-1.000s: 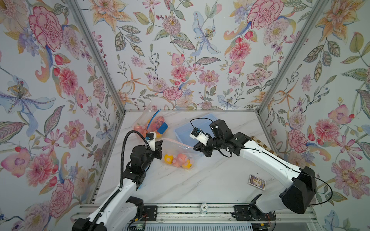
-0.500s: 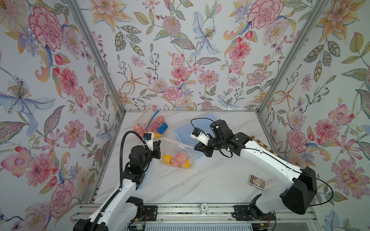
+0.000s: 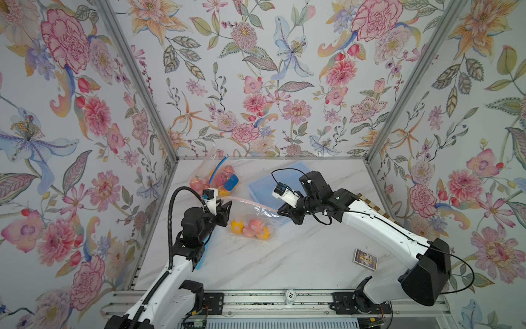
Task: Place the peach in a zip-top bag and seal the zipper
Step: Place the zipper food storage bag at the center of the board.
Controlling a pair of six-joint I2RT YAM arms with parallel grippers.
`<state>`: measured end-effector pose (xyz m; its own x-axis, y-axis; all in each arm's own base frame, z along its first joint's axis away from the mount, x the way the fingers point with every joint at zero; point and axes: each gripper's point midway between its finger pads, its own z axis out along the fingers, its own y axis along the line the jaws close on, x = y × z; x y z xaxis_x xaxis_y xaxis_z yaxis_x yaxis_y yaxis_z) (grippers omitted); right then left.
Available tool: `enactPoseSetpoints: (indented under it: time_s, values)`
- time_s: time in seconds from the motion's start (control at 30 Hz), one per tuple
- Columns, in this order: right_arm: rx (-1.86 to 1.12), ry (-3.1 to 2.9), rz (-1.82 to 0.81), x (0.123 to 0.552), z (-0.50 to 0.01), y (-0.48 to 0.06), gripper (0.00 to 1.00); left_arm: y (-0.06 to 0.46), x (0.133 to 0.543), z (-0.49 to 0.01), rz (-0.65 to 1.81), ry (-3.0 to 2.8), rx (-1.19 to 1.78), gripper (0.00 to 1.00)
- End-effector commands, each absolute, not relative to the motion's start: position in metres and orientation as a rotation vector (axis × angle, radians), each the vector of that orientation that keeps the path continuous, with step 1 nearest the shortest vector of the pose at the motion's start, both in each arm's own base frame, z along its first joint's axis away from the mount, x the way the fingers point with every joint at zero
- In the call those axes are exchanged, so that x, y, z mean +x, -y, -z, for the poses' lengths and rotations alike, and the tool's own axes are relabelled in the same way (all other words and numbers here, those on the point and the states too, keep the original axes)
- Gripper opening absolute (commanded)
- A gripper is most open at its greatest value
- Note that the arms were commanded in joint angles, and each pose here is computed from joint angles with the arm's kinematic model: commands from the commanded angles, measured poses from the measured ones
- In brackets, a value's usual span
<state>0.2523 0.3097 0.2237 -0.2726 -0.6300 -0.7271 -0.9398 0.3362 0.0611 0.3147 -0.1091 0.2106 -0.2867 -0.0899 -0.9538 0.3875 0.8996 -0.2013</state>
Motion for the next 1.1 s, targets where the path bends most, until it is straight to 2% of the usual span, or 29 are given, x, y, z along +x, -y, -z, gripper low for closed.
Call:
enactPoseSetpoints:
  time_s: [0.0, 0.2, 0.33, 0.7, 0.97, 1.07]
  values:
    - [-1.392, -2.003, -0.651, 0.250, -0.227, -0.309, 0.05, 0.118, 0.310, -0.251, 0.513, -1.743, 0.299, 0.51]
    - [-1.407, -1.987, -0.635, 0.250, -0.229, -0.310, 0.05, 0.132, 0.302, -0.290, 0.524, -1.759, 0.460, 0.62]
    - [-1.413, -1.976, -0.629, 0.251, -0.231, -0.312, 0.05, 0.154, 0.294, -0.297, 0.606, -1.861, 0.660, 0.63]
    - [-1.429, -1.968, -0.630, 0.254, -0.231, -0.319, 0.04, 0.190, 0.281, -0.262, 0.706, -2.095, 1.096, 0.61]
    - [-1.441, -1.963, -0.634, 0.252, -0.230, -0.321, 0.04, 0.208, 0.284, -0.243, 0.721, -2.034, 1.319, 0.64]
    - [-1.441, -1.962, -0.632, 0.253, -0.230, -0.321, 0.04, 0.205, 0.297, -0.231, 0.671, -2.098, 1.344, 0.64]
